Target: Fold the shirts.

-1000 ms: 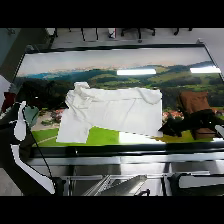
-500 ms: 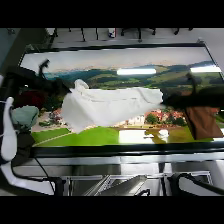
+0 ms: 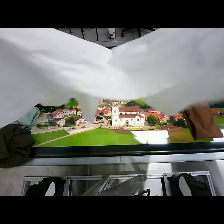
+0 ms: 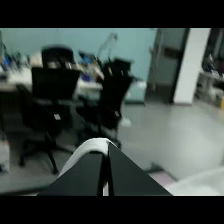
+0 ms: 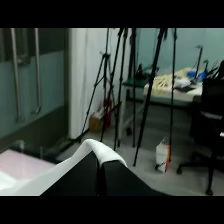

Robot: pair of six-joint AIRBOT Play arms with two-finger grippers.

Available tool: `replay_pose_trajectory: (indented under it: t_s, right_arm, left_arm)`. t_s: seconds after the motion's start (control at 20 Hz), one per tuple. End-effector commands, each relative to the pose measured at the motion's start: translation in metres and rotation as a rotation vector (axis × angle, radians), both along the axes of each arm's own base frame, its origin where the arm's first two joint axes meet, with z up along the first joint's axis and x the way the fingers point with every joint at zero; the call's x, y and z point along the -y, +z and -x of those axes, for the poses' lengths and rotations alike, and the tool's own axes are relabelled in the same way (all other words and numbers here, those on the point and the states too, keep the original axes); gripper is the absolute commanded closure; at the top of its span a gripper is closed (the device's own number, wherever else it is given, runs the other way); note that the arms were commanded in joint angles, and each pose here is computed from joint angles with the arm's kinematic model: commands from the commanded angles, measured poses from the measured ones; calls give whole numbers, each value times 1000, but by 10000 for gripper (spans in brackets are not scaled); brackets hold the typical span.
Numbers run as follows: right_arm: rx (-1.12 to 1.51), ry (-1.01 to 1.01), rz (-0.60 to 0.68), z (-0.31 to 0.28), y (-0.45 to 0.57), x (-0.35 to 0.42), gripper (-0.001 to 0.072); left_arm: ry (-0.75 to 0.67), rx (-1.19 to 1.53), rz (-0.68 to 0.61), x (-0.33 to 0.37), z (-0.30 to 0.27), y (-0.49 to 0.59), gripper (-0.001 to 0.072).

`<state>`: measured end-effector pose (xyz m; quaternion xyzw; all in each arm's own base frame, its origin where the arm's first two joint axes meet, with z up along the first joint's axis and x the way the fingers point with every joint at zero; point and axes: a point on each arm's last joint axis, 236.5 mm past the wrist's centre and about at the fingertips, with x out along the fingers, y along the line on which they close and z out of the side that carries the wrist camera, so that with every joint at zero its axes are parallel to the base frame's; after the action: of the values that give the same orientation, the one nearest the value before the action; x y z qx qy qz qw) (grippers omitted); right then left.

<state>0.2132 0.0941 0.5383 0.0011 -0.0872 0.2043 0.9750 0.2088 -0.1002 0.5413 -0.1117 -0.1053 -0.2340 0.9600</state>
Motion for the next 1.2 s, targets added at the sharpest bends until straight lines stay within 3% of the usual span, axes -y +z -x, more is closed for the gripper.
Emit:
replay_pose_trajectory:
  t_s: [0.0, 0.15, 0.35, 0.5, 0.65, 0.85, 0.95, 1.15]
  right_arm:
    - [121, -56, -25, 41, 35, -1, 693]
    - [-44, -21, -13, 9, 0, 1, 694]
    - [-432, 38, -86, -78, -108, 19, 694]
    - [-737, 63, -176, -140, -248, 27, 694]
    - [-973, -66, -304, -183, -406, 54, 694]
    - [-1184, -154, -420, -235, -533, 81, 695]
    - [-1225, -141, -508, -267, -558, 90, 695]
    - [-1206, -122, -507, -313, -558, 111, 695]
  left_arm:
    - [209, 200, 69, -40, 68, 42, 689]
    - [151, -104, 24, -31, 2, -21, 689]
    - [-71, -610, 18, 0, -103, -151, 690]
    - [-72, -932, 36, -12, -168, -279, 690]
    - [-2, -1152, 114, -40, -219, -406, 690]
    - [43, -1302, 149, -58, -286, -515, 690]
    - [31, -1321, 154, -62, -323, -536, 690]
    - [42, -1232, 177, -72, -389, -523, 690]
